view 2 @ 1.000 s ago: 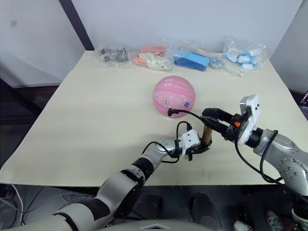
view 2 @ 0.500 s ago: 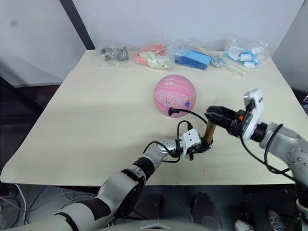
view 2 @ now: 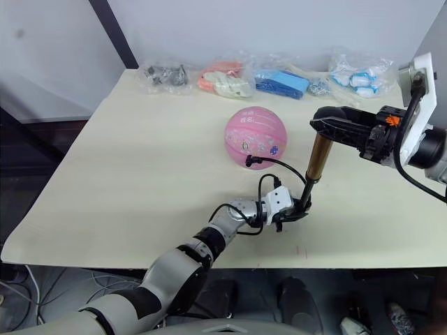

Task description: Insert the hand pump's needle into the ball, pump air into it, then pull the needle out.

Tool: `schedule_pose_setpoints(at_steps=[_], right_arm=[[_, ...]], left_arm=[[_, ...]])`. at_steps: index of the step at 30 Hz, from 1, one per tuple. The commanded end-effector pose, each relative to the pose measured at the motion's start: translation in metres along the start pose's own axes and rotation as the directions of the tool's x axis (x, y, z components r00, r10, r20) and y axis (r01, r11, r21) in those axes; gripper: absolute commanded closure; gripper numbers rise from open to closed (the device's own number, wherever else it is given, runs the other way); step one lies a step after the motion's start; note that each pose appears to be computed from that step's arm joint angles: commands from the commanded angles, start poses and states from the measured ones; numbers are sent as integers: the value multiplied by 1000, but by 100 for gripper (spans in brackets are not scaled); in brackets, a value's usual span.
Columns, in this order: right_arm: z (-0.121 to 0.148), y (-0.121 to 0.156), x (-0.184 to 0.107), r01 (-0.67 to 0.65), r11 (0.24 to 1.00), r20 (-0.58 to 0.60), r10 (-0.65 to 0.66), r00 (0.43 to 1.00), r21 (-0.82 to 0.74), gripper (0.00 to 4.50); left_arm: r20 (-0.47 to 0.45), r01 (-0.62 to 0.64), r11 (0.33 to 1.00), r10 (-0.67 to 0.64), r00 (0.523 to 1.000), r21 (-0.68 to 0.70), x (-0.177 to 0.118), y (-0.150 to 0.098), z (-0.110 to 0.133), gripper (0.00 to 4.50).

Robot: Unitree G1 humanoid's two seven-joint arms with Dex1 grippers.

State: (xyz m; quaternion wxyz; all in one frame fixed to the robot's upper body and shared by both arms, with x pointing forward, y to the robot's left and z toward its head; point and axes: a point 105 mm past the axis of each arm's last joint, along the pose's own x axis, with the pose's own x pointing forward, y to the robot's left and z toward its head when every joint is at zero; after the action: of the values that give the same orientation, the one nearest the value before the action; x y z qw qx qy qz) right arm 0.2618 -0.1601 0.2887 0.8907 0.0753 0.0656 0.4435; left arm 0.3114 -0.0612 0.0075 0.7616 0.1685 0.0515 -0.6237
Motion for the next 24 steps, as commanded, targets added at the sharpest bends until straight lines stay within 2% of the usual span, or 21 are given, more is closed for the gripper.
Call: schedule_pose_setpoints(at_steps=[1, 7, 17, 24], right_arm=[[50, 15, -15, 13, 994, 191, 9, 982, -113, 253], [8, -7, -12, 48, 999, 153, -47, 987, -8, 253], [-106, -30, 6, 98, 990, -39, -94, 995, 98, 253], [-173, -39, 15, 132, 972, -135, -107, 985, 192, 253]], left_arm=[[-173, 39, 994, -57, 983, -104, -14, -23, -52, 340], [-171, 41, 994, -58, 983, -105, -15, -23, -52, 340], [-174, 37, 993, -56, 983, -108, -17, -24, -55, 340], [-168, 39, 993, -57, 984, -109, -14, -24, -53, 340]])
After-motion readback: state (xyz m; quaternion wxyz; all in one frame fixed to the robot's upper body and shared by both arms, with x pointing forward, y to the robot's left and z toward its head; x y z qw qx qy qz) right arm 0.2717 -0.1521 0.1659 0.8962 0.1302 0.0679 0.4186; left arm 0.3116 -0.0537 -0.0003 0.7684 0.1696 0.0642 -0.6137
